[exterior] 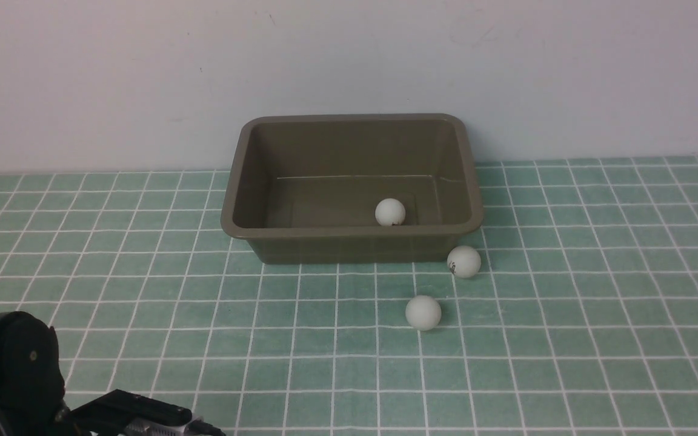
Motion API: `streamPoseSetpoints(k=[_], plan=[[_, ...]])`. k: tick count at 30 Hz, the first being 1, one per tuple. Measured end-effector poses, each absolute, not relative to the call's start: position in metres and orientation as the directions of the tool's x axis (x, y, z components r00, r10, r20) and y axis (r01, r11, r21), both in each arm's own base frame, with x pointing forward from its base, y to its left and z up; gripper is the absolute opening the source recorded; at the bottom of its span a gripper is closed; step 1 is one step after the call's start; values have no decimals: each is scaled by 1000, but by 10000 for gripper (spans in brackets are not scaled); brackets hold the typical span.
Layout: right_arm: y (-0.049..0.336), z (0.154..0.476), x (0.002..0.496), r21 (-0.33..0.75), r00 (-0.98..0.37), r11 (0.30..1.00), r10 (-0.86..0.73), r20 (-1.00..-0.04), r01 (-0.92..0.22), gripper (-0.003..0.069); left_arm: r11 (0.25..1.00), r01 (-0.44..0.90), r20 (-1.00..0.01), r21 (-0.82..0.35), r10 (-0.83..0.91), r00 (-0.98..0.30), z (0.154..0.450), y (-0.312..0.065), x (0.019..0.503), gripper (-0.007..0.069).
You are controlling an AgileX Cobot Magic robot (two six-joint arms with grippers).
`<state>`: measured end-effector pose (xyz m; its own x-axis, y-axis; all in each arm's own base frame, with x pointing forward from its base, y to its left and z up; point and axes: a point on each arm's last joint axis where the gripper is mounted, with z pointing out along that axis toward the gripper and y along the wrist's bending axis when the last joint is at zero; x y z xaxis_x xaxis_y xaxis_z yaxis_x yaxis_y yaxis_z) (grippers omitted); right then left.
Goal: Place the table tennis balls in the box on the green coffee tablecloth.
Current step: 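Reach for and grasp a ping pong ball on the table beside the basket, then drop the ball into the bin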
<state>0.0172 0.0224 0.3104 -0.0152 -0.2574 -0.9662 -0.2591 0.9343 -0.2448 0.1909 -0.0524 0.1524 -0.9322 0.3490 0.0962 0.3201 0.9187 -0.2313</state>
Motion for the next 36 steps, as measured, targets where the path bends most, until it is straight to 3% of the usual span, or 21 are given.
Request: streamPoseSetpoints(k=[6,14,15,19,26,36], plan=[[22,311,17,-245,-14,935,-257,-966,-258,442,895,377,-141,-239,352,-925,183,-65,234,352],[22,311,17,-245,-12,935,-257,-966,-257,442,858,479,-405,-187,377,-833,226,-75,276,352],[22,311,17,-245,-12,935,-257,-966,-257,442,855,490,-473,-170,365,-802,236,-77,284,352],[22,311,17,-242,-12,935,-254,-967,-259,442,848,509,-571,-145,349,-743,250,-81,297,352],[22,311,17,-242,-12,935,-254,-967,-259,442,814,562,-639,-147,355,-682,252,-86,302,352],[22,311,17,-242,-12,935,-253,-967,-259,442,801,581,-632,-146,377,-678,233,-89,313,352]])
